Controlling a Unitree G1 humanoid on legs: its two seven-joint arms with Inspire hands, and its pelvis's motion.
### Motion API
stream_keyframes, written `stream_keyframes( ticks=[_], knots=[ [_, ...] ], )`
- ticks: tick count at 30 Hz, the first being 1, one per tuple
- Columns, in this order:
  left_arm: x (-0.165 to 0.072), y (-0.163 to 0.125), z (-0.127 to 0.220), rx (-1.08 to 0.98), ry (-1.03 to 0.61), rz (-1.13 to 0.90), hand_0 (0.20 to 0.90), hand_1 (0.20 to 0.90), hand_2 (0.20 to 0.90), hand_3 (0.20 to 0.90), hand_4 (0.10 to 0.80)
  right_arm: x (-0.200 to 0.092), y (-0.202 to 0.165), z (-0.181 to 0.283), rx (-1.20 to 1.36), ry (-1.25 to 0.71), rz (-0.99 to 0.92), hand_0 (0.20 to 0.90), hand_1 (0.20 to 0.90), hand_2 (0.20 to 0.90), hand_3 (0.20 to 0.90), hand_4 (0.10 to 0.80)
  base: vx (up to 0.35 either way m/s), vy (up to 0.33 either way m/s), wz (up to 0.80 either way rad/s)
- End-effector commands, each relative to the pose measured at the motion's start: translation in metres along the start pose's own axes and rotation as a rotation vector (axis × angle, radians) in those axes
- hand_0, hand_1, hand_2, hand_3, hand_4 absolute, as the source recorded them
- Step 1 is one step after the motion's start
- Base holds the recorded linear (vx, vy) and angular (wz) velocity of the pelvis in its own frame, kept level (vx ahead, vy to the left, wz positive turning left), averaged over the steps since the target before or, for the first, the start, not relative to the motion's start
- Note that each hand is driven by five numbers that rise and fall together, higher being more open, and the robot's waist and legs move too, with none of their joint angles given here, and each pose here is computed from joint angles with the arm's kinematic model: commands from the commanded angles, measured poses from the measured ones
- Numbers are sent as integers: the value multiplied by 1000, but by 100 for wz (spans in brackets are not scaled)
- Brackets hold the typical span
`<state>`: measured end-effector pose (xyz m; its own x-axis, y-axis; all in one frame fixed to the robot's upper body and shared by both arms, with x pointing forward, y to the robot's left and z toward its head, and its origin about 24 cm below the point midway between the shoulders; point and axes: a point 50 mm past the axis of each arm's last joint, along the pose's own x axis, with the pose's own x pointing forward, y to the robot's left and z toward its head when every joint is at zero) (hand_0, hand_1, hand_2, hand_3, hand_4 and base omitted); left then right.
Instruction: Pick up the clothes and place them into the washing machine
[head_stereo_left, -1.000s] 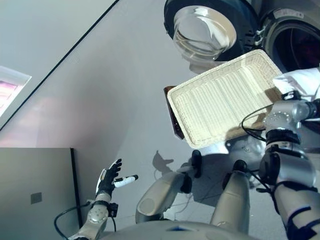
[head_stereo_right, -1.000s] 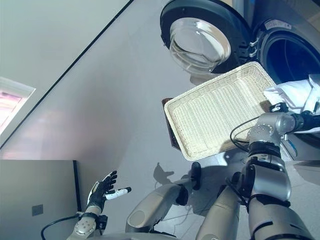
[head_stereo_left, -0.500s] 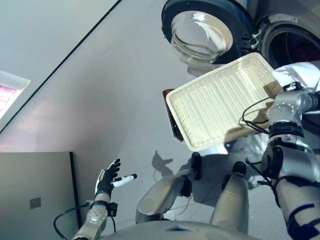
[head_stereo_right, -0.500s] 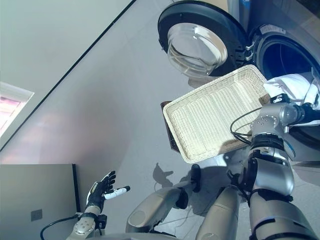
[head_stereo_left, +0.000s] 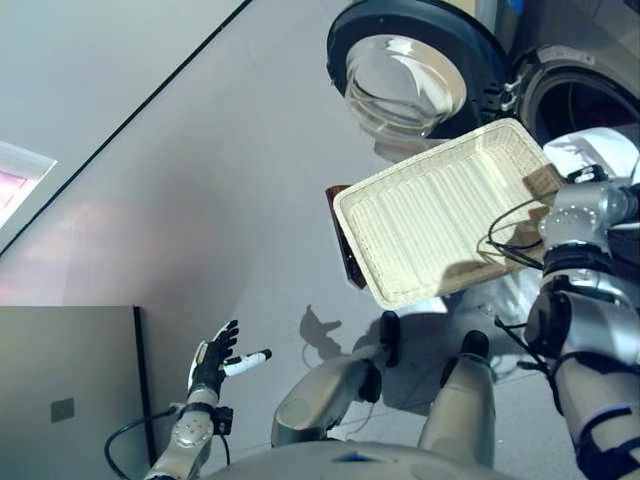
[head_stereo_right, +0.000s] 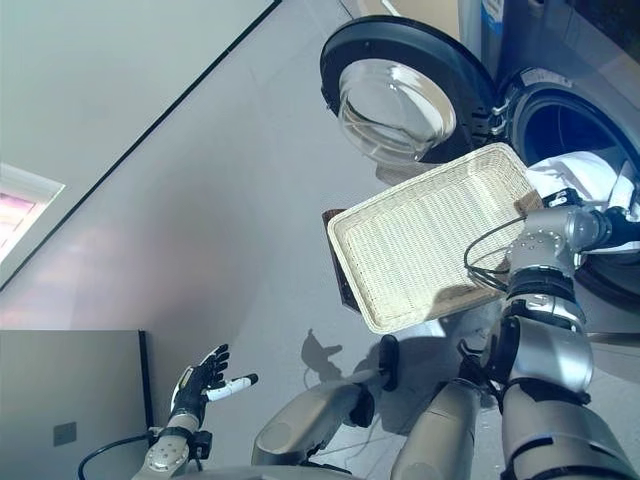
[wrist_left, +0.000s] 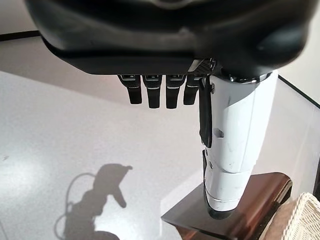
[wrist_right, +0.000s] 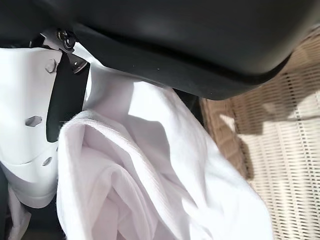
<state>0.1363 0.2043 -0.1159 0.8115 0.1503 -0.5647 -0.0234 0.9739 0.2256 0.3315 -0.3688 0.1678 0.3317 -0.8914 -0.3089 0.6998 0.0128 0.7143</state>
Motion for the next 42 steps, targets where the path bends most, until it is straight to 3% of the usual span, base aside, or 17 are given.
stream_keyframes(
  ticks=[1, 5, 9, 12, 15, 26, 30, 35, 42],
  knots=[
    [-10, 38, -18, 9, 53, 143, 900, 900, 900, 900, 800, -23, 72, 149, -191, -692, 403, 200, 200, 200, 200, 300, 51, -36, 3],
    [-10, 32, -21, 0, 73, 140, 900, 900, 900, 900, 800, -22, 78, 135, -280, -658, 422, 200, 200, 200, 200, 300, 25, -24, 2],
    [-14, 23, -28, -30, 100, 129, 900, 900, 900, 900, 800, -18, 59, 99, -320, -588, 480, 200, 200, 200, 200, 300, 45, -17, -2],
    [-14, 29, -31, 0, 119, 134, 900, 900, 900, 900, 800, 17, 19, 74, -576, -478, 396, 200, 200, 200, 200, 300, 80, -69, 6],
    [-15, 32, -34, 6, 134, 143, 900, 900, 900, 900, 800, 21, 6, 57, -619, -424, 382, 200, 200, 200, 200, 300, 66, -40, 1],
    [-23, 32, -50, 48, 213, 135, 900, 900, 900, 900, 800, 45, -104, 0, -758, -156, 156, 200, 200, 200, 200, 300, 76, -44, 11],
    [-28, 35, -59, 68, 261, 139, 900, 900, 900, 900, 800, 37, -158, -39, -844, 16, 89, 200, 200, 200, 200, 300, 59, -13, 8],
    [-32, 40, -63, 78, 282, 155, 900, 900, 900, 900, 800, 19, -189, -71, -912, 136, 89, 200, 200, 200, 200, 300, 39, 5, 5],
    [-28, 47, -59, 104, 267, 161, 900, 900, 900, 900, 800, -33, -250, -131, -1005, 419, 132, 200, 200, 200, 200, 300, 18, 11, 5]
  ],
)
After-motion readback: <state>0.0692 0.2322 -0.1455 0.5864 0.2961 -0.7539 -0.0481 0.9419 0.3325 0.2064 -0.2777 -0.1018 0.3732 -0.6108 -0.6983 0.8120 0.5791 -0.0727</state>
